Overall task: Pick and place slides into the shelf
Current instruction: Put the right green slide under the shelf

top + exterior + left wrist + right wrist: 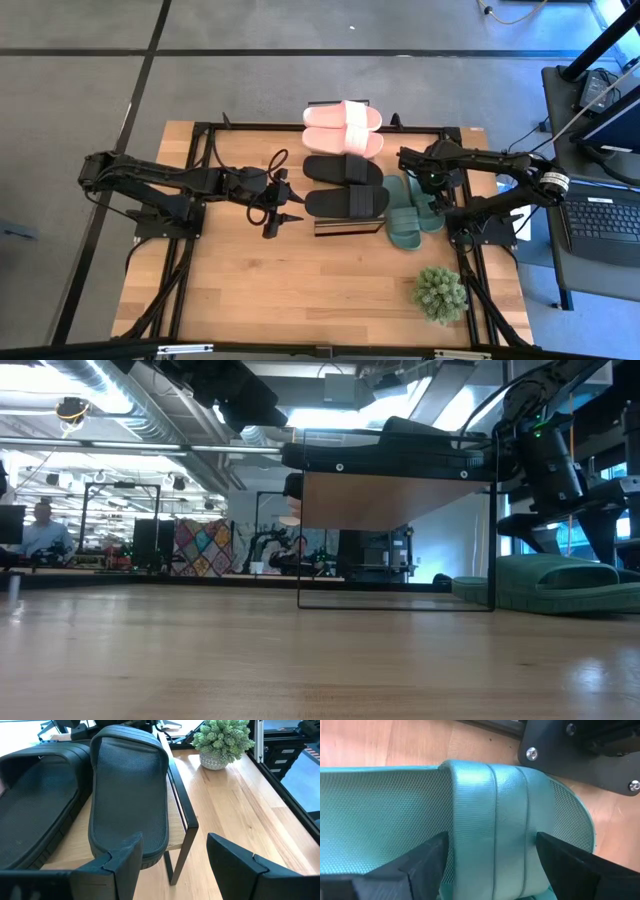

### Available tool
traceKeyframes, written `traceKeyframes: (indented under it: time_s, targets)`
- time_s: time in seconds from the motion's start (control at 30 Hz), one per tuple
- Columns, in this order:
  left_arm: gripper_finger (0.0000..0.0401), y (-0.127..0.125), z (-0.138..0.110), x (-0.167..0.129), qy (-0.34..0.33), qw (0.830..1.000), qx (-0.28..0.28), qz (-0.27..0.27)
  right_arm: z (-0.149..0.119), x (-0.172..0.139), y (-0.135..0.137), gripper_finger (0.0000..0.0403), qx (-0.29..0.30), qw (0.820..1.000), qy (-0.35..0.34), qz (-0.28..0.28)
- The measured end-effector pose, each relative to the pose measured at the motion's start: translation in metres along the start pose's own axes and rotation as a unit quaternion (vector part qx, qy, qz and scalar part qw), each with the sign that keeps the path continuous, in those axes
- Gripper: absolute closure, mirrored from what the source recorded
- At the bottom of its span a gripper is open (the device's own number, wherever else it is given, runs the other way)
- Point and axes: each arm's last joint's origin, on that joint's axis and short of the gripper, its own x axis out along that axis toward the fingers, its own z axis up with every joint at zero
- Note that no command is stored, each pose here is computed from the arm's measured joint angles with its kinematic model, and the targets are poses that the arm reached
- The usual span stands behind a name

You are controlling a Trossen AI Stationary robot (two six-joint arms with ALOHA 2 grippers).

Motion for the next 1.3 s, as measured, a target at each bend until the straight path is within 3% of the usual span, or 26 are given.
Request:
traceKeyframes:
  time_s: [0.33, 0.53, 1.3]
  targets:
    - [0.0189, 0.0001, 0.0000, 0.0000, 0.000, 1.000, 0.000, 0.000, -0.0006, 0.0000, 0.0005, 0.0104, -0.002, 1.000, 0.003, 0.003]
    - [0.0189, 0.0010, 0.0000, 0.0000, 0.001, 1.000, 0.016, 0.017, -0.0004, 0.0000, 0.0002, 0.0104, -0.056, 0.998, 0.002, 0.001]
    - [0.0189, 0.0012, 0.0000, -0.0001, 0.001, 1.000, 0.013, 0.019, -0.0017, 0.0000, 0.0016, 0.0104, -0.055, 0.998, 0.008, 0.009]
